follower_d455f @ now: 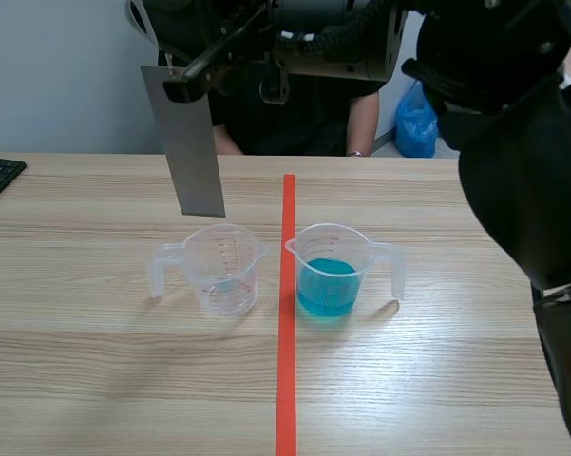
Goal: Do the redox reaction experiment.
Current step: 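Put the plate into the left beaker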
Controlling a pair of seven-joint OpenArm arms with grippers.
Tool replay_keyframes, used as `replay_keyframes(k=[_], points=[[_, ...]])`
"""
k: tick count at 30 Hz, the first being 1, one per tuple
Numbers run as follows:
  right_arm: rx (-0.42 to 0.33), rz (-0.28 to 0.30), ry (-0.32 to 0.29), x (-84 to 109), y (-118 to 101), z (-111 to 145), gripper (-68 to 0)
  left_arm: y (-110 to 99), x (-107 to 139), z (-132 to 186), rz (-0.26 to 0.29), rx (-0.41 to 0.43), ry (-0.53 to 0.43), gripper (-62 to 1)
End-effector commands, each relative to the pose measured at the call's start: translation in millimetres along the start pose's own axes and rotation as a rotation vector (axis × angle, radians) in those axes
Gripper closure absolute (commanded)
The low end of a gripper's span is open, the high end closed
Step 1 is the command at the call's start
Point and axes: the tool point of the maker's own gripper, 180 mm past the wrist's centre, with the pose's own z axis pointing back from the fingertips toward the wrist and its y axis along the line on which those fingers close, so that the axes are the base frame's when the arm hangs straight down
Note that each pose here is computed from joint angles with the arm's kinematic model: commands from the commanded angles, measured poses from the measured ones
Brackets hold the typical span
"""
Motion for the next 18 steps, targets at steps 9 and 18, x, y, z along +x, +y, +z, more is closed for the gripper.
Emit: replay_keyframes(k=[9,18], points=[[-0.006,0.000,-0.006,1.2,-13,-13,-1.6,4,3,0,-0.004,0.008,-0.017,-3.9],[-0.016,-0.050,-0.009,-11.1,-21,-17,-1.6,3,3,0,-0.002,0.009,-0.017,-3.9]])
